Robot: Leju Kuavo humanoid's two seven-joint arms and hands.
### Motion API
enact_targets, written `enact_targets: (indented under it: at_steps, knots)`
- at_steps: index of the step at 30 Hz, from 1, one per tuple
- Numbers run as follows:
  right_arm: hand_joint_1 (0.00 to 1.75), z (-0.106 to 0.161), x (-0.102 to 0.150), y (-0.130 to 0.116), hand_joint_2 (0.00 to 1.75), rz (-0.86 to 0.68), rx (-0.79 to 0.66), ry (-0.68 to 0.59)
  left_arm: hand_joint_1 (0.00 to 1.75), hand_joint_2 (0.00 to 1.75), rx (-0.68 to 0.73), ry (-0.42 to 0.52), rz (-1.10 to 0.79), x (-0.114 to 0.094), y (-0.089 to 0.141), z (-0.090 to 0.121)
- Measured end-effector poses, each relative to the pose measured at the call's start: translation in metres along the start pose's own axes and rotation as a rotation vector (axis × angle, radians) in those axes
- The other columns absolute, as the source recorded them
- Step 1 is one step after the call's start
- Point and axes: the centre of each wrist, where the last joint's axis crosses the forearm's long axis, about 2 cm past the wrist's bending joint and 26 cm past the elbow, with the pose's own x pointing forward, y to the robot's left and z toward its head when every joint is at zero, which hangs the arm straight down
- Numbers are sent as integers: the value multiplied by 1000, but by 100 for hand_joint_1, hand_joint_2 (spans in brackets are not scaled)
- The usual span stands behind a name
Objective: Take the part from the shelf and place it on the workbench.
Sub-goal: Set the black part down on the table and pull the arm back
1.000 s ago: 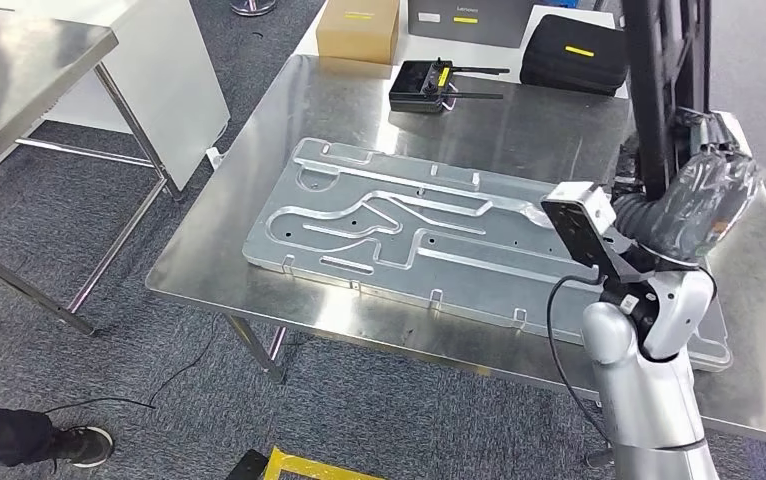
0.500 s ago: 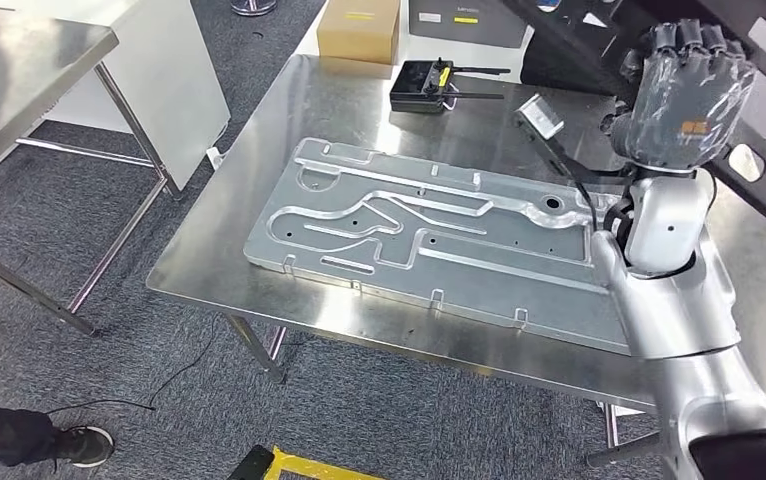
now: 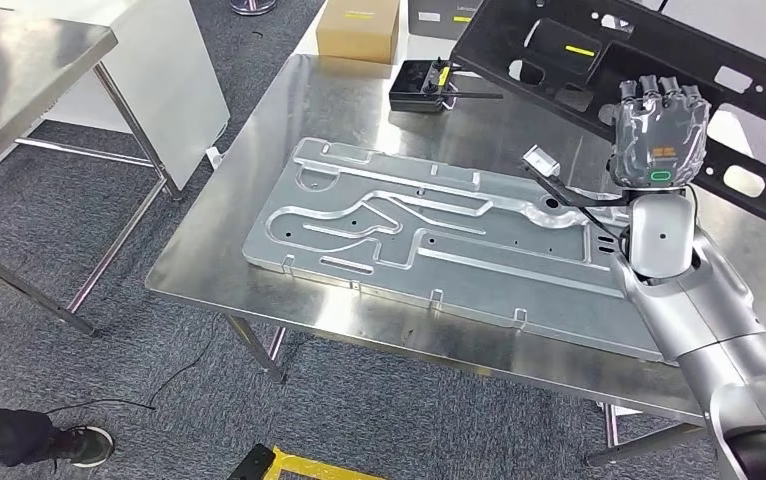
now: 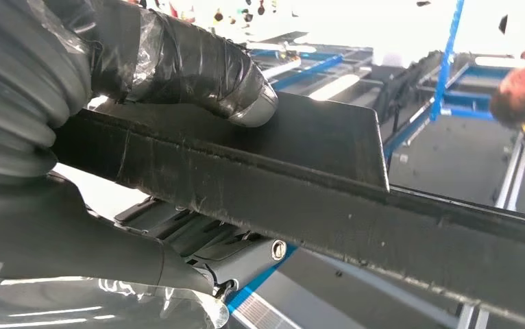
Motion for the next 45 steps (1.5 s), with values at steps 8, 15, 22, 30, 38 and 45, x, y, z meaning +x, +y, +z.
enact_targets:
  at_steps: [8, 15, 22, 30, 38, 45]
  knots:
    - [146, 15, -4, 12, 175, 24, 50, -21, 0, 0, 2, -1, -2, 0, 0, 0]
    - [149, 31, -2, 20, 175, 21, 82, -39, 0, 0, 6, 1, 6, 0, 0, 0]
    - [150, 74, 4, 32, 175, -25, 145, -83, 0, 0, 4, 1, 21, 0, 0, 0]
    - [156, 104, 43, 28, 175, -147, 224, -157, 0, 0, 10, 3, 31, 0, 0, 0]
    - [152, 123, 68, 25, 175, -218, 284, -189, 0, 0, 9, 6, 32, -1, -1, 0]
    - [145, 132, 81, 23, 175, -254, 320, -206, 0, 0, 8, 8, 30, -1, -1, 0]
